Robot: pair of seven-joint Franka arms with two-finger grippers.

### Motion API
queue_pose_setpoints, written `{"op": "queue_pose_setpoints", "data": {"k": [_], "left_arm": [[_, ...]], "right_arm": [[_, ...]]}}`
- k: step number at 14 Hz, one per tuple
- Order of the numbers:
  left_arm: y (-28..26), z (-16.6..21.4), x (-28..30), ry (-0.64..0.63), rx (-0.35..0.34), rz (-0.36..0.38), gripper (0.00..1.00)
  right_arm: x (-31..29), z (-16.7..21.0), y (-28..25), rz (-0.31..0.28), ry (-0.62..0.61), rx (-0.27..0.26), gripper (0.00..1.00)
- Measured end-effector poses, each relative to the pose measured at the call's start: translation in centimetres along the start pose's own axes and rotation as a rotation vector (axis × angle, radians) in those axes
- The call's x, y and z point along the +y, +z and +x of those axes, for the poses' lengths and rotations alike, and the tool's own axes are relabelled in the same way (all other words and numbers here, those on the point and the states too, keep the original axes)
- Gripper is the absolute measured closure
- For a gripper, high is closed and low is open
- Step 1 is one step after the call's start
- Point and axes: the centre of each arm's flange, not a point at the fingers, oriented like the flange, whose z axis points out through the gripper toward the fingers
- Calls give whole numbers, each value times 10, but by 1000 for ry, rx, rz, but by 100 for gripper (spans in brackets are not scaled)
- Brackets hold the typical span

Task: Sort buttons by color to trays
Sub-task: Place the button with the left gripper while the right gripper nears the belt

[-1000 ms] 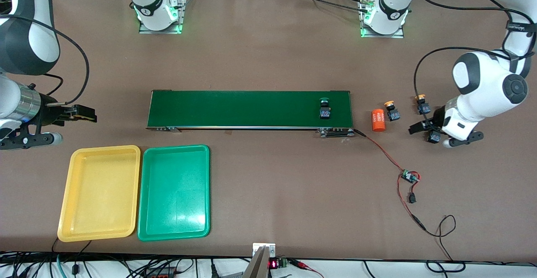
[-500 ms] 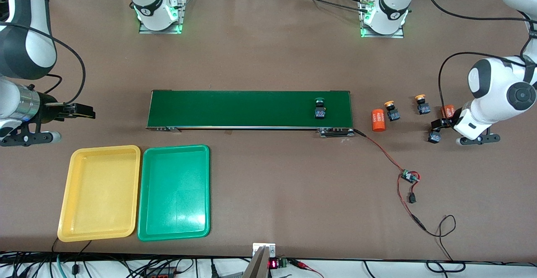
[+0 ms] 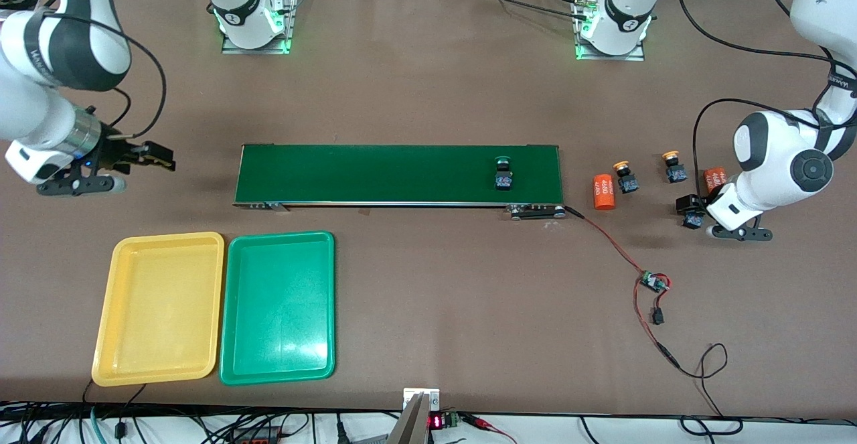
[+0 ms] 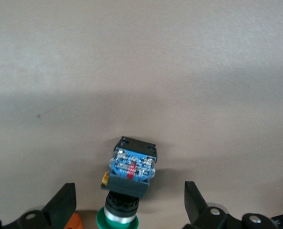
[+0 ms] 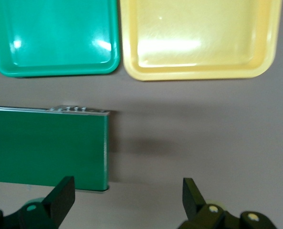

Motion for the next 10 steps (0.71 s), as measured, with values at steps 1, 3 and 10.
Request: {"op": "queue_pose_setpoints", "data": {"k": [1, 3, 10], "left_arm": [[2, 0, 0, 15, -2, -2, 0], [7, 0, 1, 27, -9, -8, 0], [10, 2, 2, 91, -6, 35, 48]], "right_arm": [[-3, -8, 6, 20, 9, 1, 0], [-14, -15, 10, 30, 17, 2, 0], [-137, -18, 20, -3, 94, 19, 0]]}}
